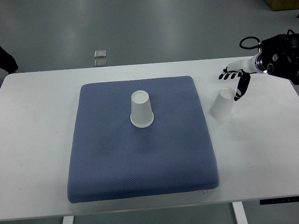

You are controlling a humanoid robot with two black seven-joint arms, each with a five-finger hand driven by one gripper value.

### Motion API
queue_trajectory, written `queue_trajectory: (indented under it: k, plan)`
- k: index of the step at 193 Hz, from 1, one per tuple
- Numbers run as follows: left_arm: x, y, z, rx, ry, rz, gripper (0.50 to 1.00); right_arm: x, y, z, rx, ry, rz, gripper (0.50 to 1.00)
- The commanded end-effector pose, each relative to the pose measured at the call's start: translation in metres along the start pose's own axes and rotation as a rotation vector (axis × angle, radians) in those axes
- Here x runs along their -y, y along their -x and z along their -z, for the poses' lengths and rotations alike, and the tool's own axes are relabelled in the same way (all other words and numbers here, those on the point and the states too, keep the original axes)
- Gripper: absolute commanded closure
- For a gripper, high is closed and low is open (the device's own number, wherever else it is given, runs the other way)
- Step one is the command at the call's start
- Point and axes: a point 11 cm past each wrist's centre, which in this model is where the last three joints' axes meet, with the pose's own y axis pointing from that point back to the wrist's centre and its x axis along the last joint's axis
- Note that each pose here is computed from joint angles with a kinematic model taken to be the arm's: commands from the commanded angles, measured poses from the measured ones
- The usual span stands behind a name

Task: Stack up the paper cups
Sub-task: 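Lower the right hand toward the white cup beside the pad, then close the right hand around the white cup, then lift the cup with the right hand and carry it over the pad cup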

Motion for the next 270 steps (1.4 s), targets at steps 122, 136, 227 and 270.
queue_trajectory:
  k: [122,136,227,270]
  plan:
    - [0.0,0.0,0.004,-0.001,-0.006,0.0,0.5,0.027,0.025,0.003,-0.002,0.005,-0.016,0.632]
    - [0.0,0.0,0.005,-0.003,-0.008,-0.001,0.5,0.027,0.024,0.003,-0.002,0.006,-0.018,0.67]
    - [0.0,-0.002,0.005,-0.003,-0.008,-0.007,0.5,0.013,0.006,0.008,-0.014,-0.007,-0.013,0.916]
    - [0.0,0.001,0.004,-0.002,-0.008,0.002,0.5,-0.089,-0.089,0.022,-0.033,-0.055,-0.036,0.908]
